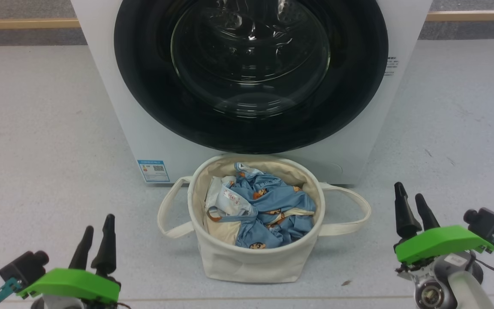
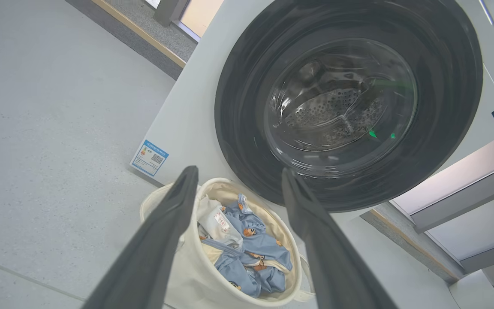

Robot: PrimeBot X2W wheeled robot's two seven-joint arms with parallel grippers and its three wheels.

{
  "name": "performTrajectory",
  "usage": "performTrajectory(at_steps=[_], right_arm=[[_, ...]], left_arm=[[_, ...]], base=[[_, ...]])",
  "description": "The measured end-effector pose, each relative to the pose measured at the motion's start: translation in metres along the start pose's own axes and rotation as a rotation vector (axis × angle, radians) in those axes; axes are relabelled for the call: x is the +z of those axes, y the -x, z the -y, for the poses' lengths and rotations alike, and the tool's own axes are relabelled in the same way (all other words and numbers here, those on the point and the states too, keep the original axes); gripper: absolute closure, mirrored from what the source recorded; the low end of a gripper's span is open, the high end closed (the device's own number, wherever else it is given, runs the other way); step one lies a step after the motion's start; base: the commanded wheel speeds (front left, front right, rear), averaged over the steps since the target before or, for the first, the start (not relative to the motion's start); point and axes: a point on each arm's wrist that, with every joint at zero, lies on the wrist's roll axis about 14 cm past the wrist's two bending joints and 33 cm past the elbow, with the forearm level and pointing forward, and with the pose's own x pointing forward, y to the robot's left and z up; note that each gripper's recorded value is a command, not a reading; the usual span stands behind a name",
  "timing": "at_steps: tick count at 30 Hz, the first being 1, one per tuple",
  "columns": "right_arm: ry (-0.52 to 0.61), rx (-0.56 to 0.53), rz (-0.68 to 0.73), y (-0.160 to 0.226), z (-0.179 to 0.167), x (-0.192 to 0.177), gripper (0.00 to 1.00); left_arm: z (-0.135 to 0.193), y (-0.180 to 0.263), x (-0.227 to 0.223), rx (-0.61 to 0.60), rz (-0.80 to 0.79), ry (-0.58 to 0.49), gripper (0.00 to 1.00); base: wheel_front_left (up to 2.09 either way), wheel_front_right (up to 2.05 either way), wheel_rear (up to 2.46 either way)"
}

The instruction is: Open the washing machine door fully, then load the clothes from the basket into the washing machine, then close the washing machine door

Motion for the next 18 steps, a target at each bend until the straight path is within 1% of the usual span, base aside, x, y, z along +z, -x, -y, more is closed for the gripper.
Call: performTrajectory(at_steps=[6,18], right_arm=[[0.079,0.02,-0.012,-0.004,-0.004,-0.002,0.0],[0.226,0.083,-0.015,-0.01,-0.019,-0.004,0.0]], left_arm=[[-0.001,-0.002,0.005,-0.003,0.017,-0.06,0.0],[0.001,-0.003,0.017,-0.028,0.061,-0.22,0.0]], base=[[0.0,0.0,0.0],[0.0,0.0,0.0]])
